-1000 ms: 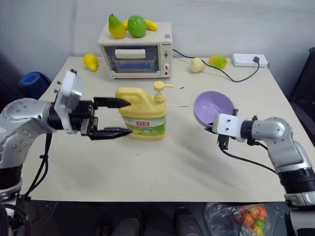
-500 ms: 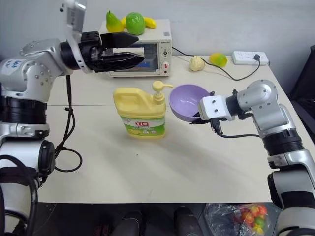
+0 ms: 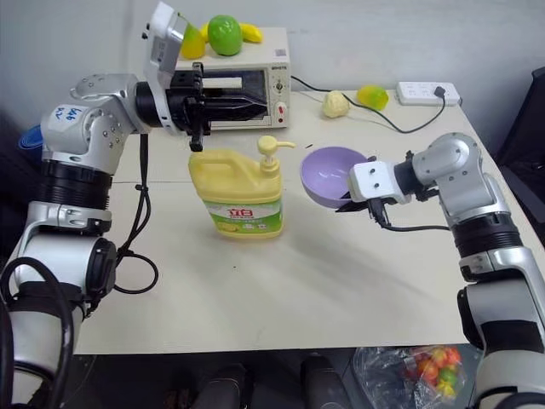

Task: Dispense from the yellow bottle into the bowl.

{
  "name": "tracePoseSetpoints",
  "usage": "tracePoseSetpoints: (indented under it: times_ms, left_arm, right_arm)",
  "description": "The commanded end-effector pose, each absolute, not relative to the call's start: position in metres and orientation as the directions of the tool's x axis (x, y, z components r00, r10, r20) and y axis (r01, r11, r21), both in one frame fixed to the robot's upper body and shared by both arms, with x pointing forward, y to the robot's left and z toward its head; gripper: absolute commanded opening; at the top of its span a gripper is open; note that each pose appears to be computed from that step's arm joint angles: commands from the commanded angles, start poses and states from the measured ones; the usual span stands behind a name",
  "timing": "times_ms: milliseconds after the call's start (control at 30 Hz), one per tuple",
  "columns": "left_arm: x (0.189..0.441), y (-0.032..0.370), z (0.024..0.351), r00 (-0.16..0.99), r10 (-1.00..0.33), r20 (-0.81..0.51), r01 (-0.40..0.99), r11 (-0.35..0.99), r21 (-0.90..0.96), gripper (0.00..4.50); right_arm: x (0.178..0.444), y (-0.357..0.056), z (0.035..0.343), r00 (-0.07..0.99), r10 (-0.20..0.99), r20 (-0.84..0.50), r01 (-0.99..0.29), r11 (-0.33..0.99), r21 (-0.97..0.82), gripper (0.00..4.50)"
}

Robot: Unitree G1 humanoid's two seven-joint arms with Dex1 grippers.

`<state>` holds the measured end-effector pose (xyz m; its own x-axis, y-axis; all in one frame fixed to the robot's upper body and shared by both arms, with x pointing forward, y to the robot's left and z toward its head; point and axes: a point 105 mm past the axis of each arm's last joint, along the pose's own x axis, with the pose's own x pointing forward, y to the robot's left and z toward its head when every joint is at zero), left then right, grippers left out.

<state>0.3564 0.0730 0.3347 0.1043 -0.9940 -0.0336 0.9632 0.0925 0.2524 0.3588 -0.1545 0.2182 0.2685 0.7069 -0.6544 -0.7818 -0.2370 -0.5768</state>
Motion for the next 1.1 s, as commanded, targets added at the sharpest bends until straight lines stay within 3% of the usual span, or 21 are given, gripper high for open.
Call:
tracePoseSetpoints:
  times_ms: [33,300,833,1100]
  left_arm:
    - [0.345,0.067,0.34,0.06,-0.995,-0.074,0.946,0.033,0.323,0.03]
    - [0.35,0.064,0.33,0.098,-0.989,-0.108,0.933,0.053,0.357,0.03]
    - [0.36,0.057,0.305,0.13,-0.98,-0.151,0.938,0.072,0.339,0.03]
    - [0.368,0.054,0.317,0.16,-0.985,-0.069,0.927,0.126,0.353,0.03]
  right_arm:
    - [0.35,-0.147,0.237,0.211,0.738,-0.641,-0.771,-0.277,-0.573,0.0]
    - [0.338,-0.142,0.255,0.174,0.756,-0.631,-0.768,-0.297,-0.568,0.0]
    - [0.329,-0.141,0.256,0.155,0.752,-0.641,-0.757,-0.327,-0.566,0.0]
    - [0.323,-0.143,0.256,0.147,0.75,-0.645,-0.762,-0.329,-0.557,0.0]
